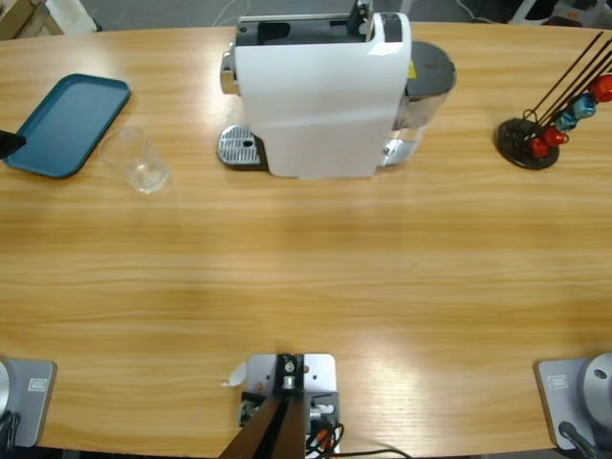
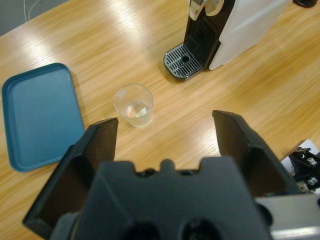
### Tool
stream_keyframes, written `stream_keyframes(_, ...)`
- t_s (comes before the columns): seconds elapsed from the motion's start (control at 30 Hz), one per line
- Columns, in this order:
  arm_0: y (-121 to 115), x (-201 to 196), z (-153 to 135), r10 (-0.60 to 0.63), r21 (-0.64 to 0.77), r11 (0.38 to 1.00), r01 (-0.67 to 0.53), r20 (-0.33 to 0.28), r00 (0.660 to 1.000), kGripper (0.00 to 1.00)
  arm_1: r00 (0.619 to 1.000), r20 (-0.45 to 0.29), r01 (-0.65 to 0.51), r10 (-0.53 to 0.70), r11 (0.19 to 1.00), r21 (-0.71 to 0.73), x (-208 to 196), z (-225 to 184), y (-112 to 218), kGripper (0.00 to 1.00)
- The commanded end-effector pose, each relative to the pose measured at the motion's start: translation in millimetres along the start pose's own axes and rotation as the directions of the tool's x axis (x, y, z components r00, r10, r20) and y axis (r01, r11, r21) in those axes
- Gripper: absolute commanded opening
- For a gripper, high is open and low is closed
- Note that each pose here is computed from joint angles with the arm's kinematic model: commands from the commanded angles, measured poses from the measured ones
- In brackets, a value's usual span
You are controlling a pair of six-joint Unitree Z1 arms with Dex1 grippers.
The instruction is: Pour coffee
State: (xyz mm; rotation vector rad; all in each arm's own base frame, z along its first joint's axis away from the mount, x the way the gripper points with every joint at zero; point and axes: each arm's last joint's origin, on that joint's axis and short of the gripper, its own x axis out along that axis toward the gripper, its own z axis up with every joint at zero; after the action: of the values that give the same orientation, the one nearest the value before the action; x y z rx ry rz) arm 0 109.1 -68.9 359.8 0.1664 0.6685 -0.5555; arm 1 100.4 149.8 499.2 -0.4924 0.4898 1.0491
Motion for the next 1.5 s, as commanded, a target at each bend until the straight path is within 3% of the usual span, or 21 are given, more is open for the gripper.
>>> stream_keyframes(0.03, -3, 15, -7, -0.04, 0.023, 0.999, 0.042, -0.067, 0.997, 0.812, 0.974, -0.136, -0.211, 0.18, 0.941, -0.266, 90, 36, 10, 0.0)
stream_keyframes(0.2, -4, 17, -6, -0.042, 0.027, 0.999, 0.044, -0.072, 0.997, 0.812, 0.943, -0.294, -0.251, 0.156, 0.914, -0.318, 166, 40, 7, 0.0)
stream_keyframes(0.3, -3, 16, -6, -0.041, 0.027, 0.999, 0.043, -0.071, 0.997, 0.812, 0.935, -0.33, -0.245, 0.131, 0.911, -0.332, 191, 42, 5, 0.0)
stream_keyframes(0.43, -4, 16, -7, -0.043, 0.028, 0.999, 0.045, -0.07, 0.997, 0.812, 0.94, -0.333, -0.199, 0.068, 0.904, -0.378, 214, 53, 0, 0.0)
stream_keyframes(0.63, -4, 13, -7, -0.044, 0.031, 0.998, 0.046, -0.065, 0.997, 0.812, 0.958, -0.288, -0.12, 0.007, 0.918, -0.378, 215, 67, -20, 0.0)
stream_keyframes(1.13, -4, 11, -8, -0.045, 0.032, 0.998, 0.046, -0.056, 0.997, 0.812, 0.951, -0.308, -0.103, -0.007, 0.935, -0.338, 255, 64, -63, 0.0)
stream_keyframes(1.5, -4, 11, -9, -0.045, 0.034, 0.998, 0.046, -0.057, 0.997, 0.812, 0.942, -0.336, -0.086, -0.024, 0.947, -0.31, 251, 53, -91, 0.0)
